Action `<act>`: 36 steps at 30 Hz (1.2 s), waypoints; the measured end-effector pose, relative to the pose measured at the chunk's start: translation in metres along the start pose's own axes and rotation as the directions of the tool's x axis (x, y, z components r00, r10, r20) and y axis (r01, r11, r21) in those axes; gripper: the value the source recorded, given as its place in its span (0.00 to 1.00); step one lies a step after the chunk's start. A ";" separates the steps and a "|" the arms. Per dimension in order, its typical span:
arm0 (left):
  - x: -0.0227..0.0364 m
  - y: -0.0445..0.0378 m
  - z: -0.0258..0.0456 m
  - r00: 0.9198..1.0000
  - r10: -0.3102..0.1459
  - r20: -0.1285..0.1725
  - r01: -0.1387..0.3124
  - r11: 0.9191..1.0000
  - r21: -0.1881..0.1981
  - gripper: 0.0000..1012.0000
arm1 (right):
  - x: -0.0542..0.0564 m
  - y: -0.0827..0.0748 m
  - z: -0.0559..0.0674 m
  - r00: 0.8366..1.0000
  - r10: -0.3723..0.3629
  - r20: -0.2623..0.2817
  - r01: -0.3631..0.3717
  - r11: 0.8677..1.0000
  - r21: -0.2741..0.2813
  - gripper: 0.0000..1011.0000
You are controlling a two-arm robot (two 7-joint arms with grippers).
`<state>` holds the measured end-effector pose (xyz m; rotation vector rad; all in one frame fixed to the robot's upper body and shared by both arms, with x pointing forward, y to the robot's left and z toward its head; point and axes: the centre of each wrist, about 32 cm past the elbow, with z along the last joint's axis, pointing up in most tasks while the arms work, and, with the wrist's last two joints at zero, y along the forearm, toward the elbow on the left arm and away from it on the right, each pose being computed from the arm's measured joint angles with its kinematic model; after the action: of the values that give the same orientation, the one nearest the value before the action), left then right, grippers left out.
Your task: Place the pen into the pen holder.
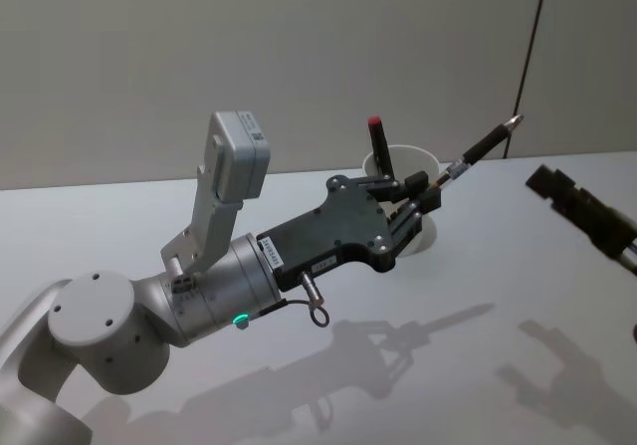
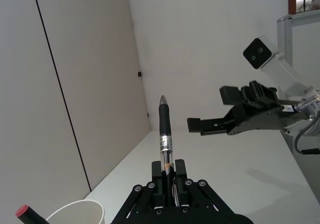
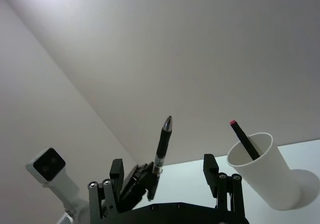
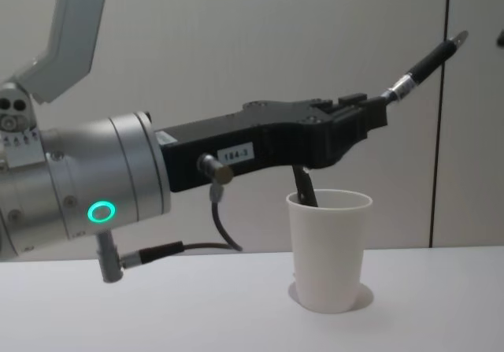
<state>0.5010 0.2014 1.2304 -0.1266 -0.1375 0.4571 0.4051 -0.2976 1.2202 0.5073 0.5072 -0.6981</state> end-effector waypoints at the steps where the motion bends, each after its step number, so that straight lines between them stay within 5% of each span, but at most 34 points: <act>1: 0.0000 0.0000 0.0000 1.000 0.000 0.000 0.000 1.000 0.000 0.15 | 0.000 0.001 0.000 1.000 0.002 -0.008 -0.002 1.000 0.005 0.99; 14: 0.0000 0.0000 0.0000 1.000 0.000 0.000 0.000 1.000 0.000 0.15 | -0.005 0.021 -0.002 0.995 0.028 -0.097 -0.023 0.999 0.046 0.99; 36: 0.0000 0.0000 0.0000 1.000 0.000 0.000 0.000 1.000 0.000 0.15 | -0.006 0.043 -0.011 0.994 0.013 -0.107 -0.006 0.998 0.066 0.99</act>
<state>0.5010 0.2014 1.2304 -0.1265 -0.1376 0.4573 0.4285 -0.2594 1.2269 0.6105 0.5837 -0.6825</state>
